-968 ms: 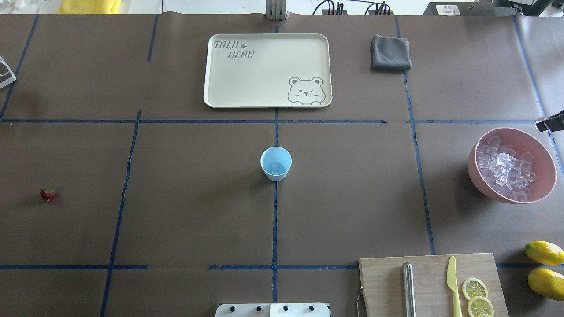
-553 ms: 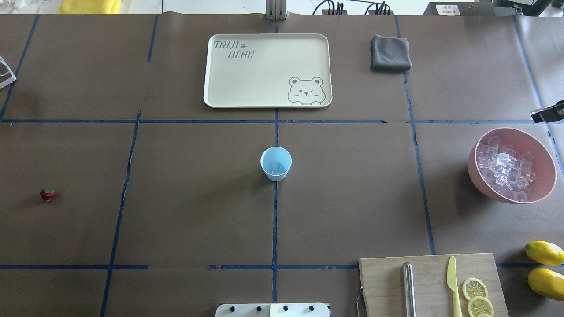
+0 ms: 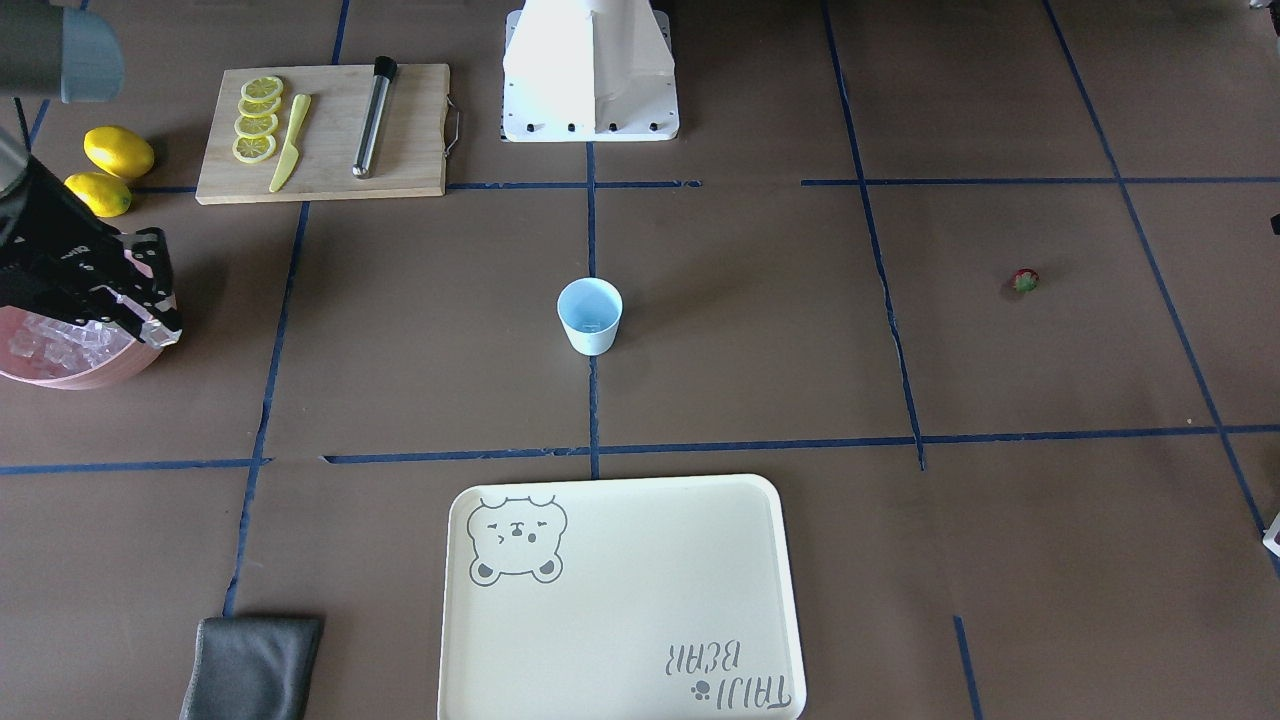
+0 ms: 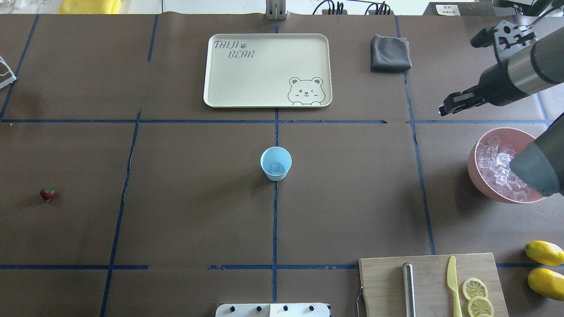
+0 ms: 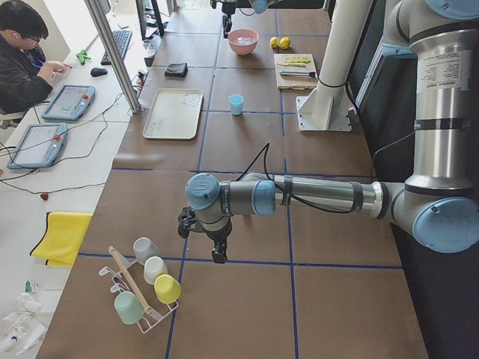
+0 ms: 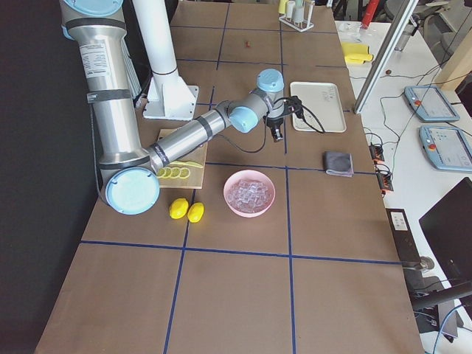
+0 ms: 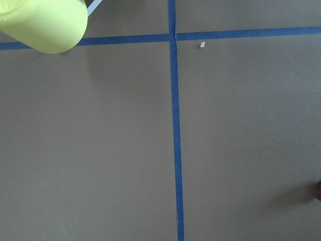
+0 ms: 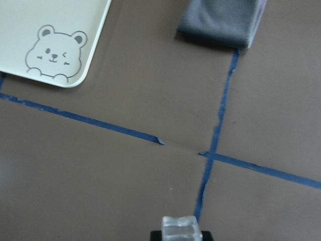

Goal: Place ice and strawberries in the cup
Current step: 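Lift the ice cube and carry it over the light-blue cup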

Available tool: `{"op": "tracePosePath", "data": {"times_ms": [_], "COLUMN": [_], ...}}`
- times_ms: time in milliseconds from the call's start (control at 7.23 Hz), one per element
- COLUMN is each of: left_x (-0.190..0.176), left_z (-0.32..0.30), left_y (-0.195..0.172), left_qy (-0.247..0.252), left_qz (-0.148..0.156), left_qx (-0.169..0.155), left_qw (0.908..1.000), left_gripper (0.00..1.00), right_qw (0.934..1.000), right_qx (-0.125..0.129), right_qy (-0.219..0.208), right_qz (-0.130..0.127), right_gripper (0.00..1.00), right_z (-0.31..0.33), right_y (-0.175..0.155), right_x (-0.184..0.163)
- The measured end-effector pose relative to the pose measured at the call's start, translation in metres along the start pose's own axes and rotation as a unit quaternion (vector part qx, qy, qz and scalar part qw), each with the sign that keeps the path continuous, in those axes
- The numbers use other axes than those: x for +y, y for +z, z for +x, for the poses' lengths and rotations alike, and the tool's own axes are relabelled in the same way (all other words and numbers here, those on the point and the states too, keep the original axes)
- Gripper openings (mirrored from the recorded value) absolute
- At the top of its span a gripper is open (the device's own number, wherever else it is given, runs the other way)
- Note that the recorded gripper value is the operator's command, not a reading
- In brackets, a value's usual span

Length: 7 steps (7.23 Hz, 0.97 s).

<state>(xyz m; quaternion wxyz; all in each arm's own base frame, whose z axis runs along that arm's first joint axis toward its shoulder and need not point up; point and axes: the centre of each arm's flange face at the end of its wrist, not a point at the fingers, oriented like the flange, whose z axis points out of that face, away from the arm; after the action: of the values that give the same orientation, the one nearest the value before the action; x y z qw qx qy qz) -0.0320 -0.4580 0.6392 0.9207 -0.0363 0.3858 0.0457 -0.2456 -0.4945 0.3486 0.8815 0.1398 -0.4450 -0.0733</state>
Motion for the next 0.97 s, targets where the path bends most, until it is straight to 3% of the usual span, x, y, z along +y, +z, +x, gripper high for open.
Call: {"op": "tracePosePath", "data": {"times_ms": [138, 415, 691, 968], "left_x": [0.000, -0.001, -0.001, -0.002], "left_z": [0.001, 0.005, 0.006, 0.006], "left_y": [0.001, 0.005, 0.005, 0.005], "left_qy": [0.002, 0.006, 0.007, 0.007], "left_qz": [-0.002, -0.005, -0.005, -0.006], "left_qx": [0.000, 0.000, 0.000, 0.000], "left_qw": [1.0000, 1.0000, 1.0000, 1.0000], "left_gripper": [1.00, 1.00, 1.00, 1.00], "right_qw": [0.9998, 0.9985, 0.9968, 0.9946], "right_qx": [-0.001, 0.022, 0.029, 0.044], "right_qy": [0.018, 0.049, 0.074, 0.093], "right_qz": [0.002, 0.003, 0.010, 0.012], "right_gripper": [0.00, 0.00, 0.00, 0.00], "right_z": [-0.060, -0.191, -0.282, -0.351], "right_y": [0.021, 0.041, 0.052, 0.087], "right_x": [-0.004, -0.008, 0.003, 0.002]}}
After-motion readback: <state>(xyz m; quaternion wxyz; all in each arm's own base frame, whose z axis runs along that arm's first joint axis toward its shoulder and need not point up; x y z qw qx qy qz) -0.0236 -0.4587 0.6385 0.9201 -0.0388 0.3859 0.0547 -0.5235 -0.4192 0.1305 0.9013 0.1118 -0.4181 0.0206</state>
